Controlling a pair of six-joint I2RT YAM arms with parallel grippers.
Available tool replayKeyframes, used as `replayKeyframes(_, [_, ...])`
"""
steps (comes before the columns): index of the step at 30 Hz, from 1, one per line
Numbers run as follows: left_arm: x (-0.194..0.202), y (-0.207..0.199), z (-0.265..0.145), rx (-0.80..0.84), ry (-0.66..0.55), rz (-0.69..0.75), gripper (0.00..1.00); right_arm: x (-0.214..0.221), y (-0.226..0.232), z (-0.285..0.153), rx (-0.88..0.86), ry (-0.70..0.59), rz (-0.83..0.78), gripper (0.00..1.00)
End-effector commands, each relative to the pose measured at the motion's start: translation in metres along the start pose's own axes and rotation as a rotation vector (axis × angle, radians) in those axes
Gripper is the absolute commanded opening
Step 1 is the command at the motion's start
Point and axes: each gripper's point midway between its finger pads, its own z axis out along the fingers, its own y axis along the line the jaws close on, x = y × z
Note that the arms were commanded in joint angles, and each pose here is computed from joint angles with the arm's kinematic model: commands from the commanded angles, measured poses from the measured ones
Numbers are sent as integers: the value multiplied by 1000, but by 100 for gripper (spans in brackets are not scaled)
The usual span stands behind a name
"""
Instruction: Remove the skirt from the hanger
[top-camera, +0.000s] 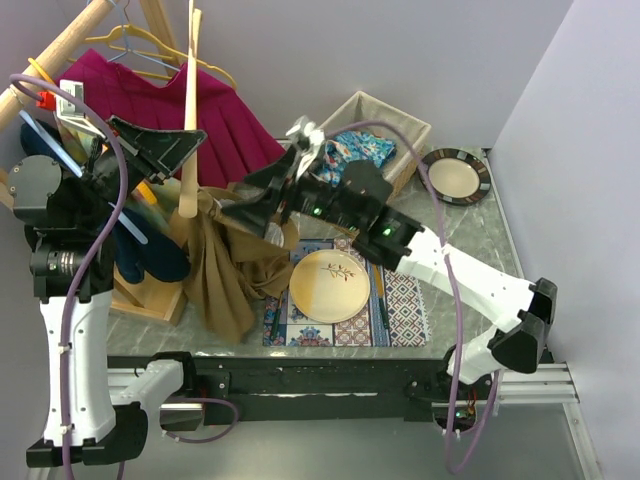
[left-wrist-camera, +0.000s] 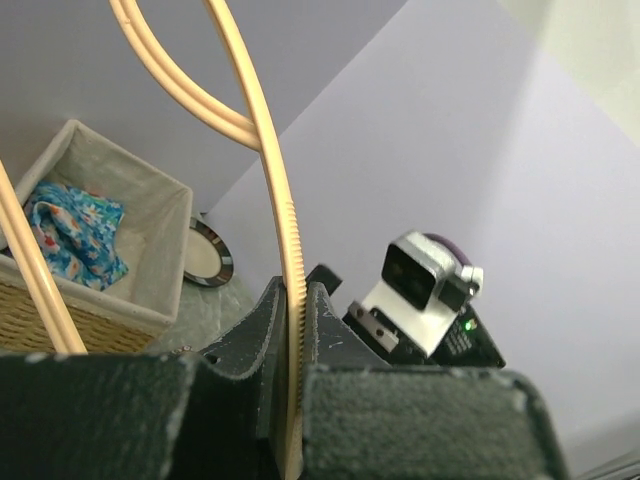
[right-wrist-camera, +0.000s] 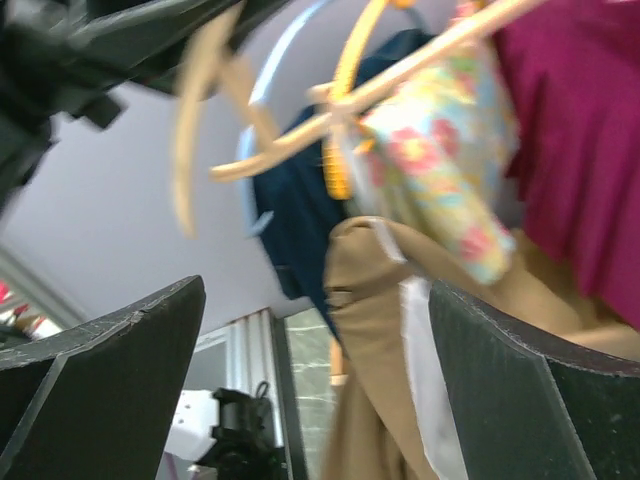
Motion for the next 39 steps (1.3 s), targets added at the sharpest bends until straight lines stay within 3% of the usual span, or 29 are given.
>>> replayKeyframes(1, [-13,-48,-12,161,-58,99,1,20,-2,25,-2,-40,-59,100])
replayKeyframes(8, [13,-60,-22,245,70,99,1,49,-15,40,-6,-49,-94,100])
replayKeyframes(14, [21,-64,-31,258,92,113,1,88,-26,49,36,-52,-96,100])
replayKeyframes(16, [22,-63,-32,253,87,118,1,92,-32,53,55,-50,-86,96])
replayKeyframes(17, [23,-63,-33,252,87,118,1,93,-31,54,48,-45,-89,91])
replayKeyframes(19, [26,-59,-32,245,102,113,1,89,-24,56,16,-52,-102,64])
replayKeyframes(20, [27,-56,-31,242,108,108,1,85,-23,56,14,-62,-102,48])
replayKeyframes(21, [29,-53,-31,234,111,99,1,77,-22,54,16,-86,-107,24])
replayKeyframes(24, [36,-40,-32,202,113,94,1,57,-18,50,30,-112,-134,0])
replayKeyframes(32, [42,-18,-29,136,121,112,1,16,13,27,-51,-168,-190,0])
replayKeyframes(39, [45,-7,-26,109,132,115,1,-5,11,19,-2,-197,-219,0])
